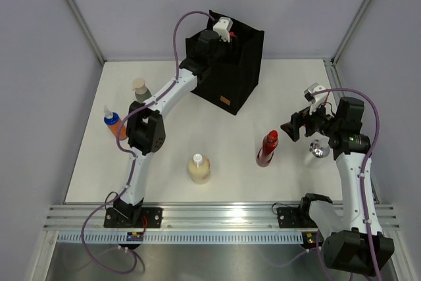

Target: Place the personal care products into the canvas bag

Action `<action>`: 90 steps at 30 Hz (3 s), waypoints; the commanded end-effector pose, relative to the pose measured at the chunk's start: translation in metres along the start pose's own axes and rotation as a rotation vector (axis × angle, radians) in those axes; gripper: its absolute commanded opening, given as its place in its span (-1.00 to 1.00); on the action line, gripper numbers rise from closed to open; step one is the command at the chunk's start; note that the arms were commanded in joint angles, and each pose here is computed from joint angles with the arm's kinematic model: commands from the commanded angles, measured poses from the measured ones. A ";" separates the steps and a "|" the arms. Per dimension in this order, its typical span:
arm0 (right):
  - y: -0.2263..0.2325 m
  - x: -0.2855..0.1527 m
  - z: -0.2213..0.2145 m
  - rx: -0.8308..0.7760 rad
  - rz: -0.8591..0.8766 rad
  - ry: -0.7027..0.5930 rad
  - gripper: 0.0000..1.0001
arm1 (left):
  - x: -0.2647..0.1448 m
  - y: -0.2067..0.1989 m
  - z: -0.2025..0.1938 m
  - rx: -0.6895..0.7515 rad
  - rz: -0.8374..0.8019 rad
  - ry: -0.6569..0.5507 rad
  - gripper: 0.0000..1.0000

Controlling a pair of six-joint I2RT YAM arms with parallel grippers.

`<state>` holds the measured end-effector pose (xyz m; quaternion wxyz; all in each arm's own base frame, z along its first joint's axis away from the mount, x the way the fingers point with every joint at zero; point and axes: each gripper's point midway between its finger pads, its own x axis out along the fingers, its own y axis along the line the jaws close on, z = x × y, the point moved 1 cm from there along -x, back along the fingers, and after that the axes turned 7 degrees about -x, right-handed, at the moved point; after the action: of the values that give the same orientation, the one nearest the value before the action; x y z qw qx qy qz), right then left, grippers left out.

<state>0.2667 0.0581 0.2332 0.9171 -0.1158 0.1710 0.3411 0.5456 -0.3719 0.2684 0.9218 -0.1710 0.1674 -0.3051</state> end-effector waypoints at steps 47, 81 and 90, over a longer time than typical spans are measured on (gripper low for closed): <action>-0.056 -0.088 0.018 0.191 -0.667 0.231 0.99 | -0.354 0.010 -0.041 0.016 0.185 -0.005 0.97; -0.205 0.057 -0.082 0.523 -0.930 0.246 0.73 | -0.379 0.042 -0.108 0.098 0.245 0.087 0.98; -0.200 0.053 -0.064 0.424 -0.883 0.159 -0.12 | -0.378 0.043 -0.110 0.098 0.249 0.097 0.98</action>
<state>0.4114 -0.0801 0.1354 0.9400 -0.0043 0.3089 -0.1448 0.2296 -0.1286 0.2207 0.9446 -0.0919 0.2403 -0.2038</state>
